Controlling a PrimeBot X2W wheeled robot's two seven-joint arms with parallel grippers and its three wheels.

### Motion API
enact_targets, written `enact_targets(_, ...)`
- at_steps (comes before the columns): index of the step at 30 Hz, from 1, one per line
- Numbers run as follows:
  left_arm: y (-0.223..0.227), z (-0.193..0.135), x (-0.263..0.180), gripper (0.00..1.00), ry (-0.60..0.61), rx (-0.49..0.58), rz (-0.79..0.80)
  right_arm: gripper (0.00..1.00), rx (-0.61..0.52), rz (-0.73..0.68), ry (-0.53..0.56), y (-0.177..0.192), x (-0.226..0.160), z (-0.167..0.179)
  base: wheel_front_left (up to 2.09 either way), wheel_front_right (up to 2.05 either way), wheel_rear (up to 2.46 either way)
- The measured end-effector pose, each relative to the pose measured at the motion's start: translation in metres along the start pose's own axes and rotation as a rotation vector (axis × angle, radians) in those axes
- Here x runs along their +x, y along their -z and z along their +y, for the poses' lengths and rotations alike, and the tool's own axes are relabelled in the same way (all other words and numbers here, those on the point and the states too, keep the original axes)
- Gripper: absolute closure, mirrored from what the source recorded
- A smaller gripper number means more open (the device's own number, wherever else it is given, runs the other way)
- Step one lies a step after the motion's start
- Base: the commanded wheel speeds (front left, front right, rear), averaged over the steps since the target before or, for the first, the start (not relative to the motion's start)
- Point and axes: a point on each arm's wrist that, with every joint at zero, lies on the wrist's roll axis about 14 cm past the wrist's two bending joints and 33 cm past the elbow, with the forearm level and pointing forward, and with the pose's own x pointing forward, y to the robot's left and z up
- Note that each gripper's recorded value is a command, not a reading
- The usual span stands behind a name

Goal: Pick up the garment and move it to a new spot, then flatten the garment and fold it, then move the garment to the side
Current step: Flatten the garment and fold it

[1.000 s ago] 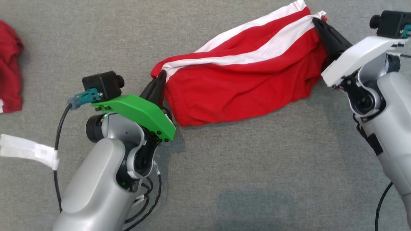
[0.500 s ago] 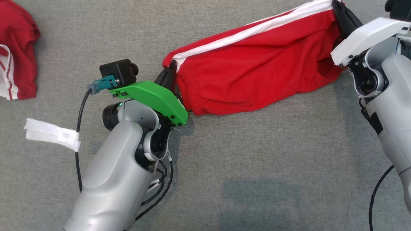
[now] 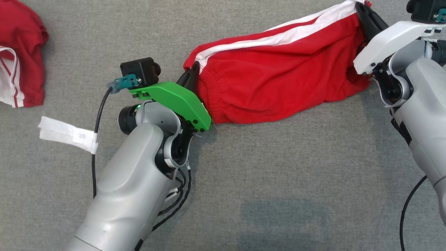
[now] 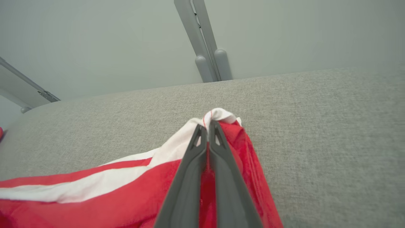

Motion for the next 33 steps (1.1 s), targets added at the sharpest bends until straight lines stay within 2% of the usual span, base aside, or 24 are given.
enact_targets(1,0.000,-0.001,0.000,0.83,0.004,0.000,0.000,0.00,-0.003,-0.004,0.001,0.000,-0.001,0.000,0.00,0.00,0.00)
enact_targets(2,-0.001,-0.003,0.000,0.67,0.008,0.002,-0.002,0.00,-0.006,-0.008,0.000,-0.001,-0.002,0.001,0.00,0.00,0.00)
enact_targets(3,-0.001,-0.005,0.000,0.47,0.013,0.000,-0.006,0.00,-0.011,-0.015,-0.003,-0.003,-0.002,0.002,0.00,0.00,0.00)
enact_targets(4,-0.002,-0.007,-0.001,0.00,0.019,-0.006,-0.007,0.00,-0.016,-0.023,-0.007,-0.005,-0.003,0.004,0.00,0.00,0.00)
enact_targets(12,-0.017,-0.015,-0.015,0.00,0.043,0.057,-0.082,0.00,-0.114,-0.159,-0.086,-0.043,-0.019,0.026,0.00,0.00,0.00)
enact_targets(17,-0.023,-0.019,-0.038,0.00,0.057,0.110,-0.153,0.00,-0.227,-0.228,-0.104,-0.066,-0.045,0.028,0.00,0.00,0.00)
enact_targets(21,-0.029,-0.025,-0.061,0.00,0.075,0.165,-0.219,0.00,-0.289,-0.361,-0.098,-0.103,-0.076,0.031,0.00,0.00,0.00)
enact_targets(26,-0.033,-0.020,-0.089,0.00,0.065,0.191,-0.281,0.00,-0.380,-0.432,-0.050,-0.108,-0.121,0.026,0.00,0.00,0.00)
enact_targets(33,-0.036,-0.012,-0.116,0.00,0.062,0.277,-0.342,0.00,-0.425,-0.465,0.013,-0.101,-0.164,0.024,0.00,0.00,0.00)
